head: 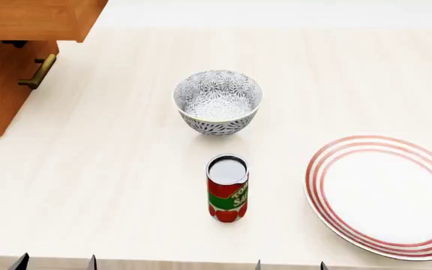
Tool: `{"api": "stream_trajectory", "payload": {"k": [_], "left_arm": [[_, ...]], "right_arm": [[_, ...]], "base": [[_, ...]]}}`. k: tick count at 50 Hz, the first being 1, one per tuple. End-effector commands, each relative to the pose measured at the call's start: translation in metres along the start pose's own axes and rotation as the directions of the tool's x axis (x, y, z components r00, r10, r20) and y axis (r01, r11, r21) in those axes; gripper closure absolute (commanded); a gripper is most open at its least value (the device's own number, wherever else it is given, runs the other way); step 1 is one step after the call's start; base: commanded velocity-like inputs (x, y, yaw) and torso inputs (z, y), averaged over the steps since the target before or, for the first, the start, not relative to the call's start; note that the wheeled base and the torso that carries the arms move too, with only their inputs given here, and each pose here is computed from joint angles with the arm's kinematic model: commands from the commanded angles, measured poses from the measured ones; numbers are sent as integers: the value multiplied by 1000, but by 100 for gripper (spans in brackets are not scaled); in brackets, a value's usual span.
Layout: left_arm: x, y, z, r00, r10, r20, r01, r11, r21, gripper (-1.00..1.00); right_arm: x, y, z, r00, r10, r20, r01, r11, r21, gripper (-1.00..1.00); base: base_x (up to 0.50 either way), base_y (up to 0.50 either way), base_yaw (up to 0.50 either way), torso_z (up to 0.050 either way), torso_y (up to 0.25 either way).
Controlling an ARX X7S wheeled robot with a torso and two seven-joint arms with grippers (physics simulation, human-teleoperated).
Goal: Put the bowl on the plate.
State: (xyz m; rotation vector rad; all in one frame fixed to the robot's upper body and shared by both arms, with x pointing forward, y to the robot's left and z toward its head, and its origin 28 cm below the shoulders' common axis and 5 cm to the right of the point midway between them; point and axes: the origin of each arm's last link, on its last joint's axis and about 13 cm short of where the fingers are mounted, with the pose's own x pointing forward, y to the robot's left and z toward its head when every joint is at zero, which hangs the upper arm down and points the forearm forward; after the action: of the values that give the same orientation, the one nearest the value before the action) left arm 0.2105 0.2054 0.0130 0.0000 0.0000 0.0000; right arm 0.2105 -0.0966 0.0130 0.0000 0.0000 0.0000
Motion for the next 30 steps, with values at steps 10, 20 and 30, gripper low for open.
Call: {"api": "stream_trajectory", "payload": {"k": [10, 20, 30], "left_arm": [[-1, 2, 1, 1000, 0, 4, 0, 1000, -20, -100], [0, 2, 6, 1000, -14, 20, 14, 1000, -7, -100], [7, 10, 92, 978, -81, 191, 82, 997, 1, -100]], "right_arm": [[1, 2, -1, 1000, 25, -16, -25, 1000, -8, -100], [3, -1, 4, 999, -37, -10, 36, 999, -29, -100], [-2, -2, 96, 994, 39, 100, -34, 998, -49, -100]], "base": [[0, 0, 0, 0, 0], [0, 0, 0, 0, 0], [0, 0, 0, 0, 0]]}}
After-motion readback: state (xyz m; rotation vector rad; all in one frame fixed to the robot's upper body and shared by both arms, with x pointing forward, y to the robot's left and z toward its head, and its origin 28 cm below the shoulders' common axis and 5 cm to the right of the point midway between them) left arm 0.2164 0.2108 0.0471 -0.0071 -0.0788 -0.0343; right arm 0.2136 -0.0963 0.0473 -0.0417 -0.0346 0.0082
